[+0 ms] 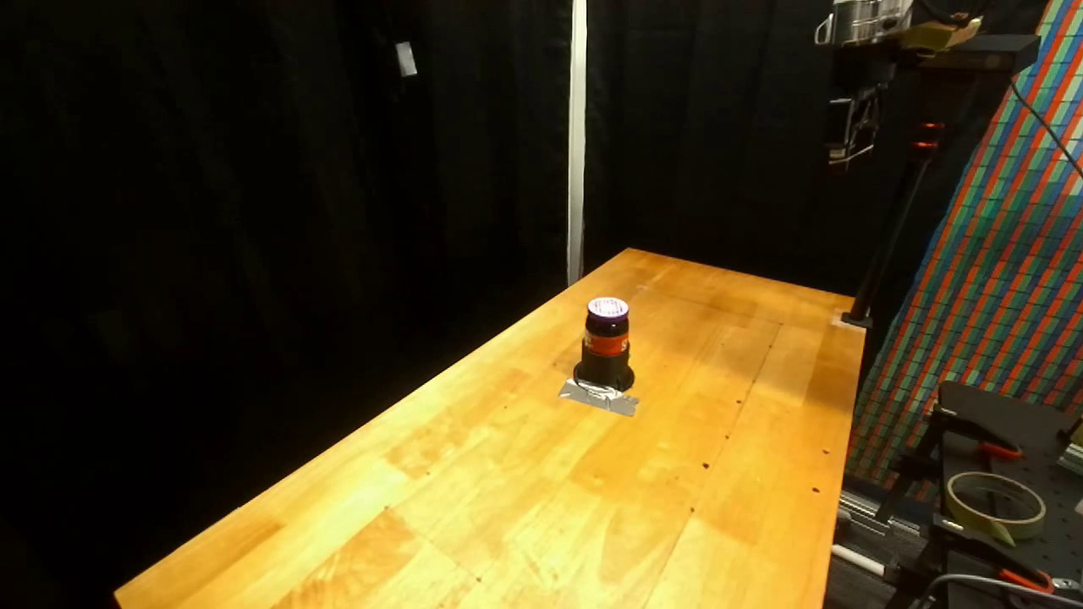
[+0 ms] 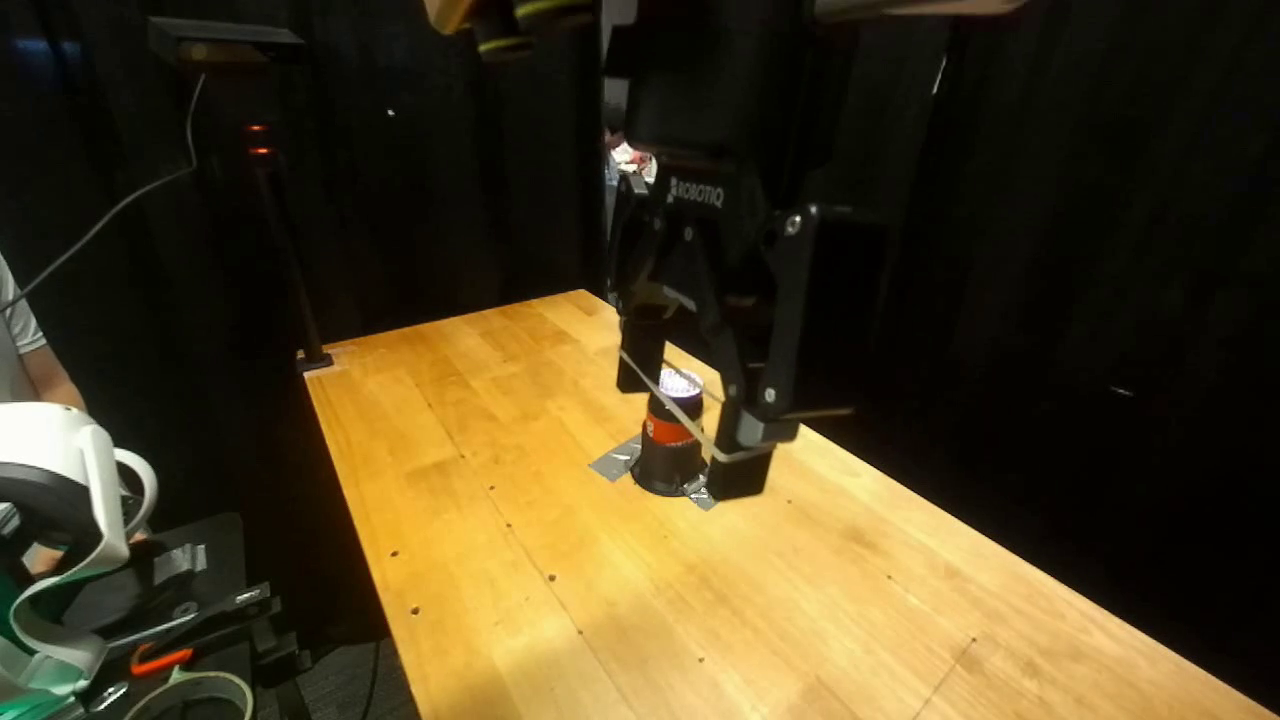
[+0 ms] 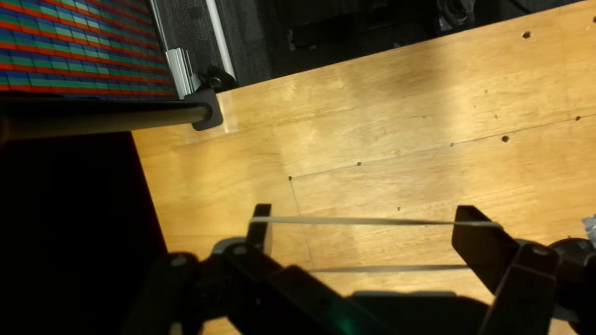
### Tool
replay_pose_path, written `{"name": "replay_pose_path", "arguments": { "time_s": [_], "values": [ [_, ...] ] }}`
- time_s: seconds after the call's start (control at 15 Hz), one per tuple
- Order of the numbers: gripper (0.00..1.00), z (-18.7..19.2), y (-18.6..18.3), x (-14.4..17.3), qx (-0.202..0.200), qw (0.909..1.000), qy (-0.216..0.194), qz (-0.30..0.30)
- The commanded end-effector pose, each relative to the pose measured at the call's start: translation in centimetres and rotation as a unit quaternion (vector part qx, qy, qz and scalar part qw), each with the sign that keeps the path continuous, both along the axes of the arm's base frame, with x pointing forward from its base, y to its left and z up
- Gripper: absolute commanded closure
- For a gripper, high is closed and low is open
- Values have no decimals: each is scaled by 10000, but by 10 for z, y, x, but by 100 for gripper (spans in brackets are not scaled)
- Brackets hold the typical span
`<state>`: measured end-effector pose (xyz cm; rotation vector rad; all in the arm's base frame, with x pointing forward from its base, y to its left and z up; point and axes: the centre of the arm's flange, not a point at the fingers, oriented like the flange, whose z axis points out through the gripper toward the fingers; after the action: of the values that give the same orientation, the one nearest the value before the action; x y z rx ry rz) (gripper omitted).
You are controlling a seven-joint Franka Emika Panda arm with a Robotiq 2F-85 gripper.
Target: Put the rubber band around the base of the cup
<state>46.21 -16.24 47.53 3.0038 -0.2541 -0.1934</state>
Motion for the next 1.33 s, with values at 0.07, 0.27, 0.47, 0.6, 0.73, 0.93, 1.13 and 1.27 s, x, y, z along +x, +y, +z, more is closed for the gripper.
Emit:
{"name": "replay_pose_path", "arguments": {
  "time_s": [0.07,0.27,0.47,0.6,0.73,0.93,1.13,1.27],
  "values": [
    [0,-31,76,47,313,9990,53,320],
    [0,-67,135,73,330,9981,-149,496],
    [0,-104,180,98,226,9954,-722,594],
    [0,-129,205,116,195,9916,-1143,579],
    [0,-152,223,132,207,9882,-1417,544],
    [0,-183,240,151,212,9859,-1583,506],
    [0,-201,252,167,165,9858,-1569,581],
    [0,-206,260,177,155,9857,-1549,641]
  ]
}}
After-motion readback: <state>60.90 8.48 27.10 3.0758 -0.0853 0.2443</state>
